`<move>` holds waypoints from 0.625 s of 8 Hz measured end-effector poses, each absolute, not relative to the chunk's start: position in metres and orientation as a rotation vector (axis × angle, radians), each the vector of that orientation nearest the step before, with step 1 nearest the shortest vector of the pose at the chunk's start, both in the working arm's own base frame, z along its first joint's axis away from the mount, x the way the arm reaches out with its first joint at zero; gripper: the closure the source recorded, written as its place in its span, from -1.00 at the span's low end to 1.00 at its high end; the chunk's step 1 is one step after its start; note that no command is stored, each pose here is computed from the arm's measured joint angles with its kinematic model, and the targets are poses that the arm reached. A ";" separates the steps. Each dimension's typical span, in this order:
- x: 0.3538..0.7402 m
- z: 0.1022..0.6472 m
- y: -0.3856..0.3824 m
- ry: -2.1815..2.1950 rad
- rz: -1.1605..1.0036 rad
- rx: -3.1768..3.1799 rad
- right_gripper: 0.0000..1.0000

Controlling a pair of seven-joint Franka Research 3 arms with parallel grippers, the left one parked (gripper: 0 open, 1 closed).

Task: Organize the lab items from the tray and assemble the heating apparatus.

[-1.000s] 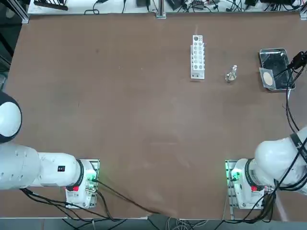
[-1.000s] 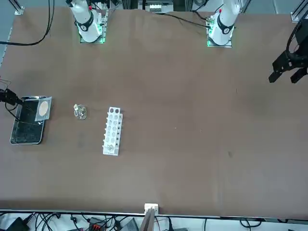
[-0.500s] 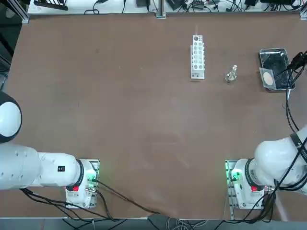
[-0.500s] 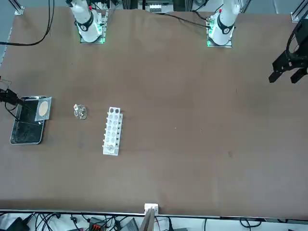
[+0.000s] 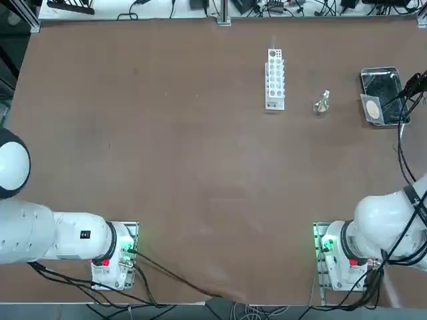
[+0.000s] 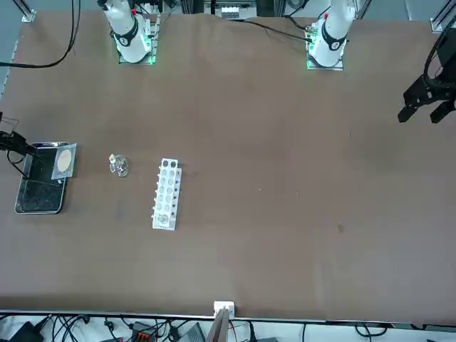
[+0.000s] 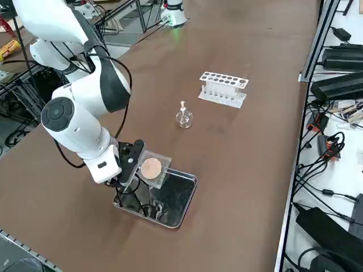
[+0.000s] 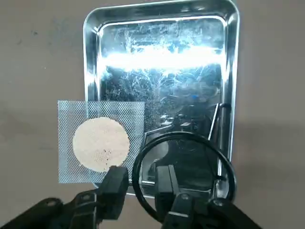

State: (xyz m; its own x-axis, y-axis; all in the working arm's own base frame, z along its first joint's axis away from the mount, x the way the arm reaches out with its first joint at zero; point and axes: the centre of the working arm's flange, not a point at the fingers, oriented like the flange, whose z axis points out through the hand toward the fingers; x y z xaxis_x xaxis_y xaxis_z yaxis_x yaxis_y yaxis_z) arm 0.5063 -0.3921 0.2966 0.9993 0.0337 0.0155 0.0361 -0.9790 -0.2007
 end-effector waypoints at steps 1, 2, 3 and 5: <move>0.508 0.298 -0.393 -0.054 -0.020 -2.940 0.24; 0.509 0.297 -0.393 -0.055 -0.019 -2.939 0.28; 0.510 0.295 -0.392 -0.050 -0.022 -2.934 0.30; 0.511 0.289 -0.392 -0.039 -0.022 -2.923 0.35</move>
State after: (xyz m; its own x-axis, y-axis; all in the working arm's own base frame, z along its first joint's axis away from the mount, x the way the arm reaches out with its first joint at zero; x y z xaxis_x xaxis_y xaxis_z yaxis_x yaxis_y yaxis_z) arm 0.5109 -0.3918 0.2889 0.9995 0.0249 0.0178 0.0281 -0.9758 -0.2167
